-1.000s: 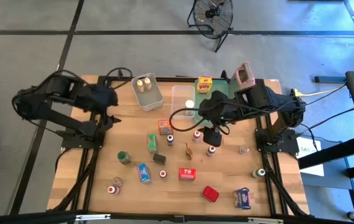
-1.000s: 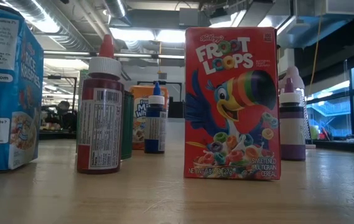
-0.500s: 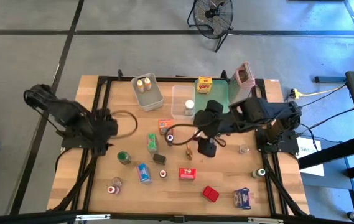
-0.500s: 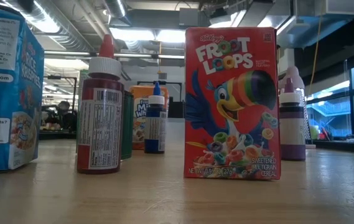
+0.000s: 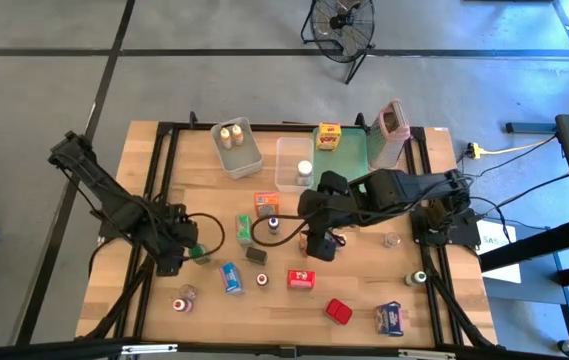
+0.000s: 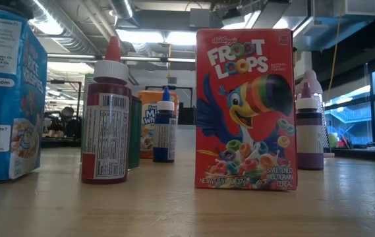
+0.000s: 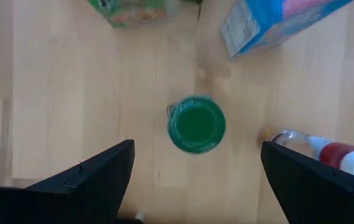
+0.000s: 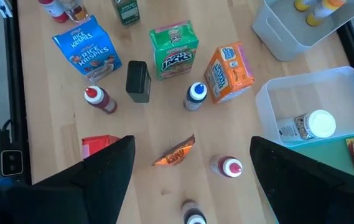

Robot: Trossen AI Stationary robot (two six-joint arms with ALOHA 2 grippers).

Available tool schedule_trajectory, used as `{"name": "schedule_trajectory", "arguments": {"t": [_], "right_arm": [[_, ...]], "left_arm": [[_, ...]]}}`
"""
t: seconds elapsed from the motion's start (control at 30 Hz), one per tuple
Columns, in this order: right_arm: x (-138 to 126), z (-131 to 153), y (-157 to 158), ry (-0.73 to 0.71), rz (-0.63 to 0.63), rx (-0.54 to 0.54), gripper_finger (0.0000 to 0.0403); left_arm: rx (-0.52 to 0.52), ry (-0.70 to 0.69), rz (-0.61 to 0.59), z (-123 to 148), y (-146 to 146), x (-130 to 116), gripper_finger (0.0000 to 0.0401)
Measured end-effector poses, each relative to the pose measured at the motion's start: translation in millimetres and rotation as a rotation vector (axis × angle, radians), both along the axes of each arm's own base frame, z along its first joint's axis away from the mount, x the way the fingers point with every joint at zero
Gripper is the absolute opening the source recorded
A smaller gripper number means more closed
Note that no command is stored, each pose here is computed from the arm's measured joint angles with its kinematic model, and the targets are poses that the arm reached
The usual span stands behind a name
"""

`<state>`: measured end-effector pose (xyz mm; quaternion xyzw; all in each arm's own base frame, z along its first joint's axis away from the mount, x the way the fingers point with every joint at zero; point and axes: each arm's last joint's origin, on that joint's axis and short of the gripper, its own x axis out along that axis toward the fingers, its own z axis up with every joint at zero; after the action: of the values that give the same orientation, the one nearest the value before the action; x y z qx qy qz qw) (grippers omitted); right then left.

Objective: Pick & Place Kitchen Items
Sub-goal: Put the green seasoning bottle into the white bin

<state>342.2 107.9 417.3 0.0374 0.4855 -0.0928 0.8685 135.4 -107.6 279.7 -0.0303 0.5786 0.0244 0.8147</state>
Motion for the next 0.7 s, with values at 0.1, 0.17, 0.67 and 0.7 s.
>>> {"name": "schedule_trajectory", "arguments": {"t": [0.1,0.17,0.67,0.7], "right_arm": [[3,-3,1,0.008,0.0,-0.003,0.0321],[3,-3,1,0.008,-0.006,0.002,0.0321],[3,-3,1,0.006,-0.011,0.008,0.0321],[3,-3,1,0.006,-0.011,0.008,0.0321]], "left_arm": [[-0.007,0.011,0.004,-11,-1,0,0.0345],[-0.01,0.018,0.012,-18,-1,0,0.0345],[-0.028,-0.023,0.05,-50,-2,4,0.0345],[-0.019,-0.024,0.056,-51,-1,4,0.0345]]}}
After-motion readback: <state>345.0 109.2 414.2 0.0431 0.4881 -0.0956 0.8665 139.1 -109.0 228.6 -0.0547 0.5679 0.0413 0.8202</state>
